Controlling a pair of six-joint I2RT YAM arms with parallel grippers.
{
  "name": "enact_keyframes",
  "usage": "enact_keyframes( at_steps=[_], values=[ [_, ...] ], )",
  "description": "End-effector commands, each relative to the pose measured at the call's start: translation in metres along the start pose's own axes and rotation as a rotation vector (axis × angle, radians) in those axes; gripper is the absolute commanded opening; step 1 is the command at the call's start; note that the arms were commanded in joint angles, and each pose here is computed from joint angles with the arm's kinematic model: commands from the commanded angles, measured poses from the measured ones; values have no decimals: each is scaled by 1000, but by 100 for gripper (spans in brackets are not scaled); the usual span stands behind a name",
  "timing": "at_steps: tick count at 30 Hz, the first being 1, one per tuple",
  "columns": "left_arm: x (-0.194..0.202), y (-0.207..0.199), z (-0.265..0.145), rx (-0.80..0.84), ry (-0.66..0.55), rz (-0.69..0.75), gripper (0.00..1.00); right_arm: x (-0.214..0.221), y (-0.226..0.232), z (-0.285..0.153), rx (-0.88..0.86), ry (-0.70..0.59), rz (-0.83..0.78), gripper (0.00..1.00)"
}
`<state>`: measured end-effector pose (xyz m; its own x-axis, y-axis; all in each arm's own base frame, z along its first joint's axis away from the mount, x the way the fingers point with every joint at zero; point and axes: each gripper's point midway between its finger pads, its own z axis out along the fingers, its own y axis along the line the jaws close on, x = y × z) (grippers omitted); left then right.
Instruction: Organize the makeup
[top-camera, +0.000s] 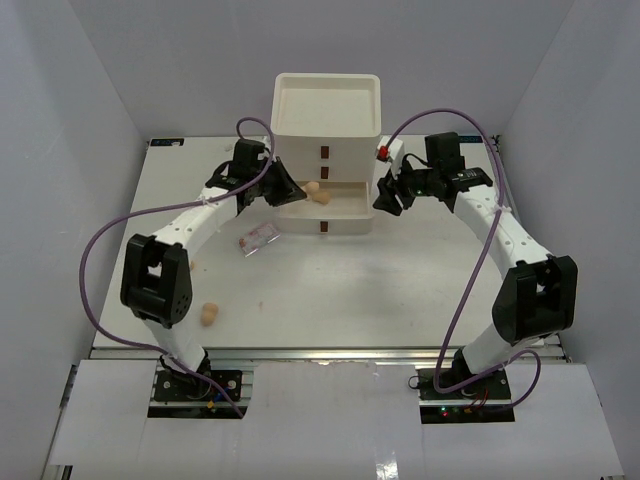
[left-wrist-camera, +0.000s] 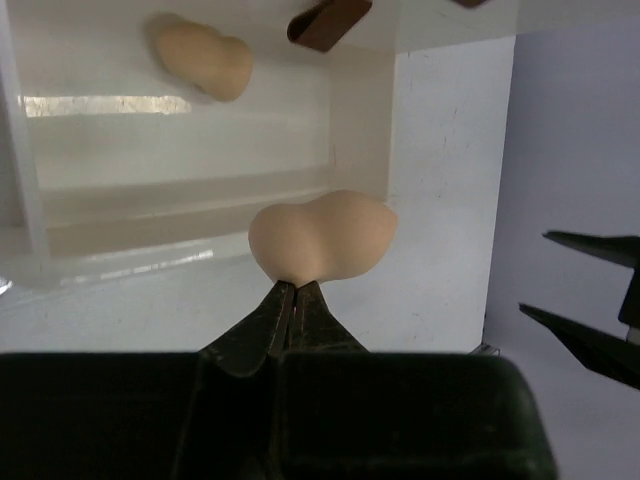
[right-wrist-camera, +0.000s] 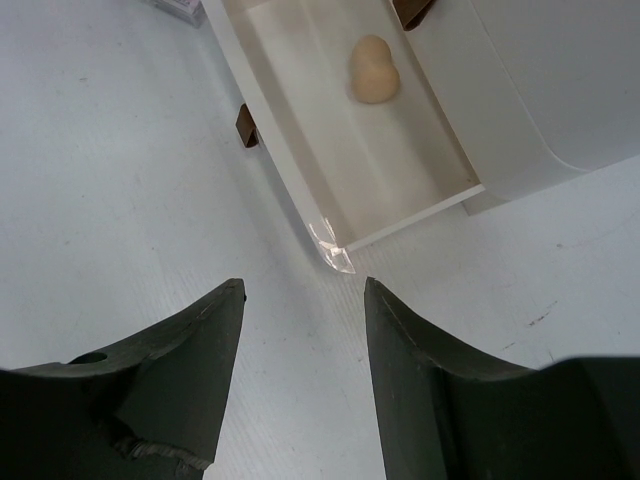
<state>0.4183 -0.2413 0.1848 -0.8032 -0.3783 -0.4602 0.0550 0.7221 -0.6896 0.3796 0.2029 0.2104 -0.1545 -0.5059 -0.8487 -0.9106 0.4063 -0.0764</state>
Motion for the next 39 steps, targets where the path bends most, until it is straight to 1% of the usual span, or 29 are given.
enact_keyframes(
  at_steps=[1, 5, 7, 10, 15, 17, 19, 21, 22, 23, 25, 26, 27, 29, 31, 33, 36, 39],
  values=[
    [-13, -6, 25, 14, 12, 25, 12, -8, 2, -18, 20, -34, -11, 58],
    [-14, -3, 28, -2, 11, 21, 31, -3, 3, -24, 28, -34, -6, 58],
    [-16, -6, 26, 0, 3, 31, 43, 0, 4, -23, 21, -32, 0, 58],
    [-19, -8, 17, -8, -15, 46, 53, 1, 8, -22, 2, -38, 3, 58],
    [-19, -13, -12, -27, -55, 54, 53, 0, 14, -20, -43, -50, 2, 58],
    [-7, 5, -26, -102, -69, 17, 48, 1, 22, -18, -84, -57, -1, 58],
    [-2, 9, -53, -140, -119, -33, 44, 2, 28, -18, -110, -60, 0, 58],
    [22, 49, -69, -267, -124, -114, 38, 8, 33, -16, -125, -51, 12, 58],
    [17, 42, -82, -248, -159, -146, 38, 11, 35, -15, -127, -46, 17, 58],
    [36, 70, -96, -329, -144, -232, 38, 15, 36, -14, -131, -41, 24, 58],
    [68, 111, -117, -451, -117, -360, 41, 19, 38, -13, -135, -35, 33, 58],
    [87, 133, -127, -519, -93, -436, 44, 21, 39, -12, -138, -34, 37, 58],
    [102, 150, -133, -575, -76, -481, 46, 21, 39, -11, -138, -36, 38, 58],
    [111, 168, -149, -664, -103, -544, 53, 22, 40, -10, -141, -36, 44, 58],
    [114, 181, -166, -767, -145, -584, 59, 22, 40, -9, -142, -37, 48, 58],
    [120, 196, -183, -904, -168, -616, 62, 23, 40, -8, -145, -38, 54, 58],
    [125, 214, -201, -1088, -165, -626, 67, 24, 39, -6, -146, -36, 59, 58],
    [132, 225, -204, -1179, -128, -624, 68, 23, 38, -6, -143, -36, 59, 58]
  ],
)
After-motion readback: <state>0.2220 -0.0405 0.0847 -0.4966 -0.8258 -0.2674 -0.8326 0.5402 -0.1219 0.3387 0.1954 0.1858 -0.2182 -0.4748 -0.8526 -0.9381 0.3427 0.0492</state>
